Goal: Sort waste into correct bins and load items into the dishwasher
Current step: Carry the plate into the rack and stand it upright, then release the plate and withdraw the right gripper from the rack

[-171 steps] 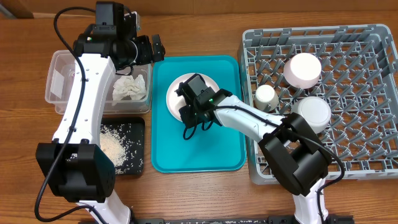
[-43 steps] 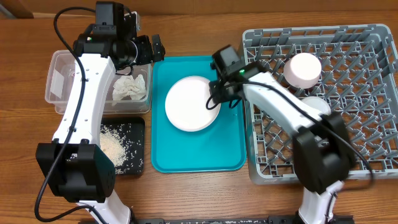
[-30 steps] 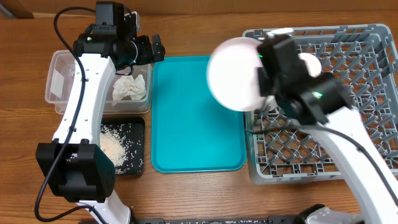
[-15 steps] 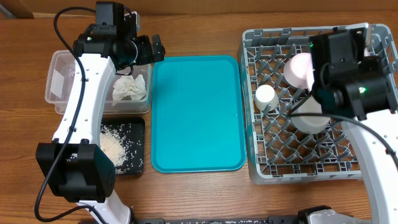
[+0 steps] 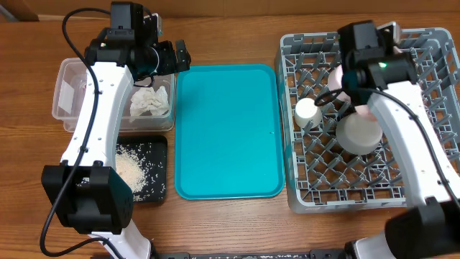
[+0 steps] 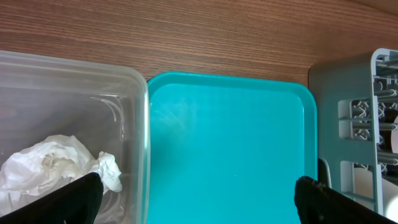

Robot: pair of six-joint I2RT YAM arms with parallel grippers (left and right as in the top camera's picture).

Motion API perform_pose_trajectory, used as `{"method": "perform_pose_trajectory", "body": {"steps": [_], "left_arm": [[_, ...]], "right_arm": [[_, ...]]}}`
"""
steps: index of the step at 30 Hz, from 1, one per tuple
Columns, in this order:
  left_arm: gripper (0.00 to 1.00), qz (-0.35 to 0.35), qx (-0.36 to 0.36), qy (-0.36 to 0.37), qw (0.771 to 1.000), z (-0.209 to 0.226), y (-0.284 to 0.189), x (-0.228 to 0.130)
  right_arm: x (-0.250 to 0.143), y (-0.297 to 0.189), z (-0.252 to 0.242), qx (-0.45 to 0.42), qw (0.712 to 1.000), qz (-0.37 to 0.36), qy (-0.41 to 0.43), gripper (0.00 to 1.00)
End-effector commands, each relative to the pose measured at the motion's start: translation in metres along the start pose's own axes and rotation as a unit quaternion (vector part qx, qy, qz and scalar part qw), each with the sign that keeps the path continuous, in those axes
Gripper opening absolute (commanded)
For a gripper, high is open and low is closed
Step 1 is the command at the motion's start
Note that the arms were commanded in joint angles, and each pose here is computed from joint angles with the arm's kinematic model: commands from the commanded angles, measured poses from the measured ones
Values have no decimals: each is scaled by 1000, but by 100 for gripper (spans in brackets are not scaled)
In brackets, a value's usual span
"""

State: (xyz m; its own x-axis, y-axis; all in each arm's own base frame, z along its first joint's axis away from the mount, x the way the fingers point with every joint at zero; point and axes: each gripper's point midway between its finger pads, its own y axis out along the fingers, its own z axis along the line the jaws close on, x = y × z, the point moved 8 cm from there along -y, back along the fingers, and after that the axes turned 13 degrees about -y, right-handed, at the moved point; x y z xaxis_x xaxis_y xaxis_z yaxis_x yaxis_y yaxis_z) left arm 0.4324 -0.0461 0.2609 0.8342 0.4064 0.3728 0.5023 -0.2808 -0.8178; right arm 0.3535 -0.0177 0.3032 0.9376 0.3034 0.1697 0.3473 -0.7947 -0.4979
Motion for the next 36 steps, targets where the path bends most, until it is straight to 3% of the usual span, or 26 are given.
{"method": "perform_pose_trajectory", "body": {"steps": [1, 6, 16, 25, 28, 30, 36], "left_arm": [[100, -18, -9, 4, 1000, -7, -14, 4], [100, -18, -9, 4, 1000, -7, -14, 4], [100, -18, -9, 4, 1000, -7, -14, 4], [100, -18, -9, 4, 1000, -7, -14, 4], [100, -18, -9, 4, 1000, -7, -14, 4], [100, -18, -9, 4, 1000, -7, -14, 4], [100, -18, -9, 4, 1000, -7, -14, 4]], "right_arm": [[7, 3, 11, 35, 999, -7, -3, 4], [12, 1, 28, 117, 993, -28, -5, 4], [10, 0, 32, 135, 991, -25, -11, 4], [21, -6, 46, 220, 973, -65, 7, 5], [24, -7, 46, 224, 972, -73, 13, 26], [24, -7, 46, 224, 972, -74, 15, 34], [31, -9, 40, 218, 971, -93, 34, 47]]}}
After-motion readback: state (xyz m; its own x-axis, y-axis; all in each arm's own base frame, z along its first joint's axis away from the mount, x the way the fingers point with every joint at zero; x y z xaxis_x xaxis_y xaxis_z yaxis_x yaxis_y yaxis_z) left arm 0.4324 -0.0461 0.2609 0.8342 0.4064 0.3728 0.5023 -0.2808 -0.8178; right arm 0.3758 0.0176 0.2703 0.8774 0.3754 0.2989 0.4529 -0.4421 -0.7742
